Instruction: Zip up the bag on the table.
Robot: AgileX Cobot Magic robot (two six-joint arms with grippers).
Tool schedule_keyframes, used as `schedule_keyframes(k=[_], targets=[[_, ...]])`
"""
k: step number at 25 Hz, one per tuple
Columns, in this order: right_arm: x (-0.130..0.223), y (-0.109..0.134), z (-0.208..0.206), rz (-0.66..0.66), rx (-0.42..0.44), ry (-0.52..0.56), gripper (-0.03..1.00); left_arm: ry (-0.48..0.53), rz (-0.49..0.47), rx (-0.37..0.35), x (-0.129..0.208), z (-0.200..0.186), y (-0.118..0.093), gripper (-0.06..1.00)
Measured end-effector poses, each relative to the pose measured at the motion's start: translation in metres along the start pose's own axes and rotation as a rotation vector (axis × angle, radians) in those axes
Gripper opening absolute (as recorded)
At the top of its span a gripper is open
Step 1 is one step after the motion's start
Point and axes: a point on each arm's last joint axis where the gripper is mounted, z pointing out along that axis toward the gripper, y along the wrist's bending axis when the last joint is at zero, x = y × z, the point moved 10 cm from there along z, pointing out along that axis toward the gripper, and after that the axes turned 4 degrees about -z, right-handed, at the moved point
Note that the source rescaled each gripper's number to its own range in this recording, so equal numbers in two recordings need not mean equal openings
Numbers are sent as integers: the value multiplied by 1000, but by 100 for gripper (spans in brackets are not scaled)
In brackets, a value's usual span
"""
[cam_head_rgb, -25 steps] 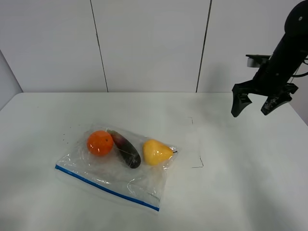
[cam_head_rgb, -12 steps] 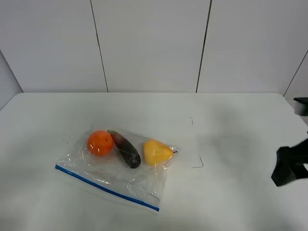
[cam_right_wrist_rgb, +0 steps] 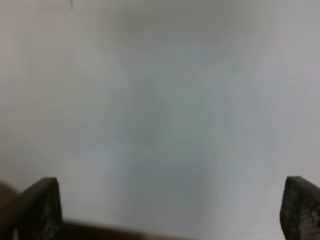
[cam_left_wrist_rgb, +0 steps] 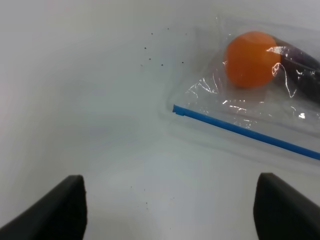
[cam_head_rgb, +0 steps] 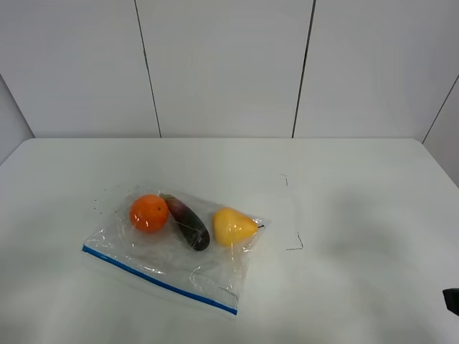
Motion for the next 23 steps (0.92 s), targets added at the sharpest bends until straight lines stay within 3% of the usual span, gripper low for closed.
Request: schedule_keyframes(k=[13, 23], targets=[[-1, -2, -54, -16, 63, -388, 97, 0, 0, 0, 0, 0, 0, 87], [0, -2, -56, -13, 67, -401, 97, 0, 0, 0, 0, 0, 0, 87]])
